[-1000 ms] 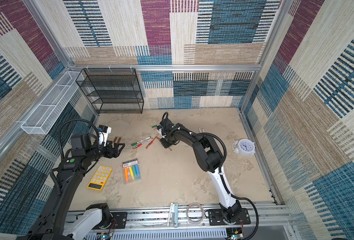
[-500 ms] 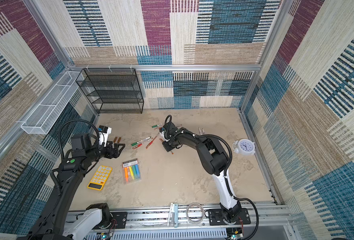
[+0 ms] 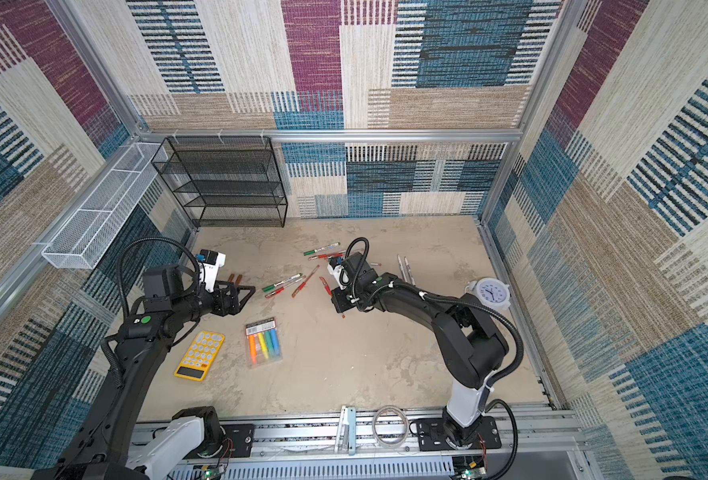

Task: Open the pen caps
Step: 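Lift the red pen with the right gripper toward the left gripper, then close the left gripper on the red pen cap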

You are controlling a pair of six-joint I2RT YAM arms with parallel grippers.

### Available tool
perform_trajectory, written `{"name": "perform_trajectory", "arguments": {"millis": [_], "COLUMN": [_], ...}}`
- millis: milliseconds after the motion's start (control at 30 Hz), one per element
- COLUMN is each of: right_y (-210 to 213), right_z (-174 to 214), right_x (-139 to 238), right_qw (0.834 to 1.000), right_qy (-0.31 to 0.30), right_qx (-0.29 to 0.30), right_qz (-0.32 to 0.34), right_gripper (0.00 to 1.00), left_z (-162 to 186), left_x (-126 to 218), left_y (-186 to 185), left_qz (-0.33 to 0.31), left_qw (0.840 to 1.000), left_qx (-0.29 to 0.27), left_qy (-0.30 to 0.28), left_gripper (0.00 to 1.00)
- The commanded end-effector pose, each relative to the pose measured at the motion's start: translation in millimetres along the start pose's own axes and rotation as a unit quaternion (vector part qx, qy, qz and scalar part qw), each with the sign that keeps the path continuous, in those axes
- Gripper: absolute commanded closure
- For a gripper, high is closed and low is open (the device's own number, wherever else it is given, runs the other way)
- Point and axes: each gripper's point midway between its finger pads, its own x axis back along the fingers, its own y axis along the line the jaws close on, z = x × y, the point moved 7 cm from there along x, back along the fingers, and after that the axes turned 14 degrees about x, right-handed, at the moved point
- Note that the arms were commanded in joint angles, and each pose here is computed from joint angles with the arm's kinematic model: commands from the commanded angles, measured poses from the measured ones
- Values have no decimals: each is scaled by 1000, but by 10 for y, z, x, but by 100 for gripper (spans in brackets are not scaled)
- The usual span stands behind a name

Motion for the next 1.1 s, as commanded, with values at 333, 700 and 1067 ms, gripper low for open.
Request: {"name": "perform_trajectory", "arguments": {"millis": [333,700,1067], "right_y": [877,1269,1458], "right_z": [-519,-577,-631], "right_x": [573,494,380], "right_qw": [953,945,950], "right_qy": [-277,-288,-272], "right_qx": [-7,3,27], "right_qz": [-124,-153,-152], "right_gripper": [100,100,100], "left_z": [-53,-207,-254], "left_x": [-86,-285,-318], "left_y": [-329,-496,-497], "left_qz": [182,215,194], "left_qw": [978,966,973], "left_qx": [100,132,118], "left_qy": [24,52,45], "left_gripper": [19,26,59]}}
